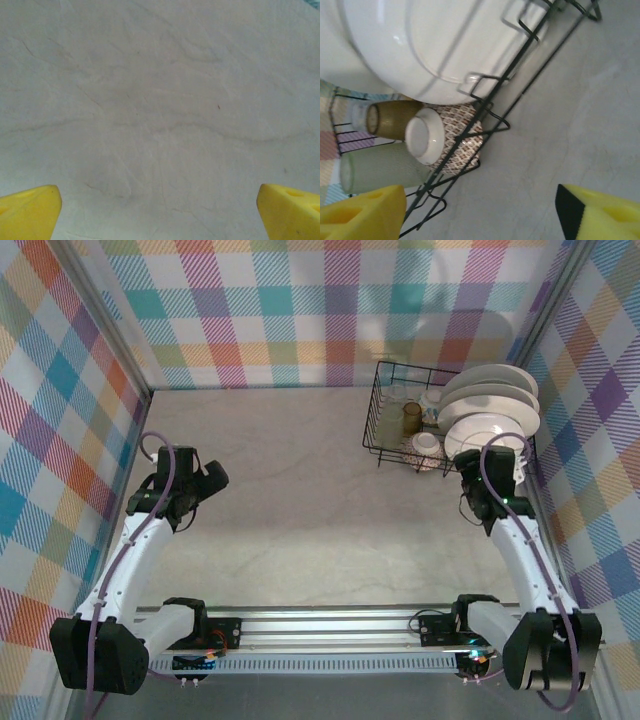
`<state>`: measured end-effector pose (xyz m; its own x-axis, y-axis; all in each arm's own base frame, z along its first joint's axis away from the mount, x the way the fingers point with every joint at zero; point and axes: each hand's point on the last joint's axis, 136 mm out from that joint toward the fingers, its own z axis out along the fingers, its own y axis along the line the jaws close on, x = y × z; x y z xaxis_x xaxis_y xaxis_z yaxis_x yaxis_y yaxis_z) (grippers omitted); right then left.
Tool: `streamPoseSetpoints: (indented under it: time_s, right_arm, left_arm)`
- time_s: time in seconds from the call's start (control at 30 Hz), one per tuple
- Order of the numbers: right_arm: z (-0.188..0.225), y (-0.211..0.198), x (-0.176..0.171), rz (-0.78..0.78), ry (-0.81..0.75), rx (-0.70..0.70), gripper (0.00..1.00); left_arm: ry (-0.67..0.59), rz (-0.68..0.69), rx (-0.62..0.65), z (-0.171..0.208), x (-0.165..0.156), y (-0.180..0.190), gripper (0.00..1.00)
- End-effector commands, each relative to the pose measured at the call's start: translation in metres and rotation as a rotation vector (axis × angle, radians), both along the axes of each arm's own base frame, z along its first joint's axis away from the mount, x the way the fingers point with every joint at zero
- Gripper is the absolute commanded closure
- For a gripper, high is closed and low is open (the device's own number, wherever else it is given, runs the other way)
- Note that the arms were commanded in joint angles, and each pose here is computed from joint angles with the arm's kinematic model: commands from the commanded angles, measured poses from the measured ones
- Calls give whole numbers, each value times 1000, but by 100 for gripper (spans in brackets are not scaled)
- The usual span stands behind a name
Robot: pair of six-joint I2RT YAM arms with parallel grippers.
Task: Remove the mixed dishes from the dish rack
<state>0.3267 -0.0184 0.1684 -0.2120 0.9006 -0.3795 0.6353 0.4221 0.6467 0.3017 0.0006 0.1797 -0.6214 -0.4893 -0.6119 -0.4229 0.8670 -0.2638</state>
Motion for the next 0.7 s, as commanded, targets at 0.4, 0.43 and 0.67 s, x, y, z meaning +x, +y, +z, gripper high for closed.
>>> streamPoseSetpoints:
  time_s: [0.4, 0.43, 0.67]
  right_arm:
    - [-16, 40, 34, -147, 122, 130, 36]
    - [-17, 41, 37, -152, 124, 131, 36]
    - [-21, 45, 55, -159, 156, 135, 42]
  left_arm:
    - [-15, -99, -50, 9, -10, -18, 0]
    - [-25, -120, -69, 11, -10, -23, 0]
    - [-284, -526, -359, 60, -18, -104, 0]
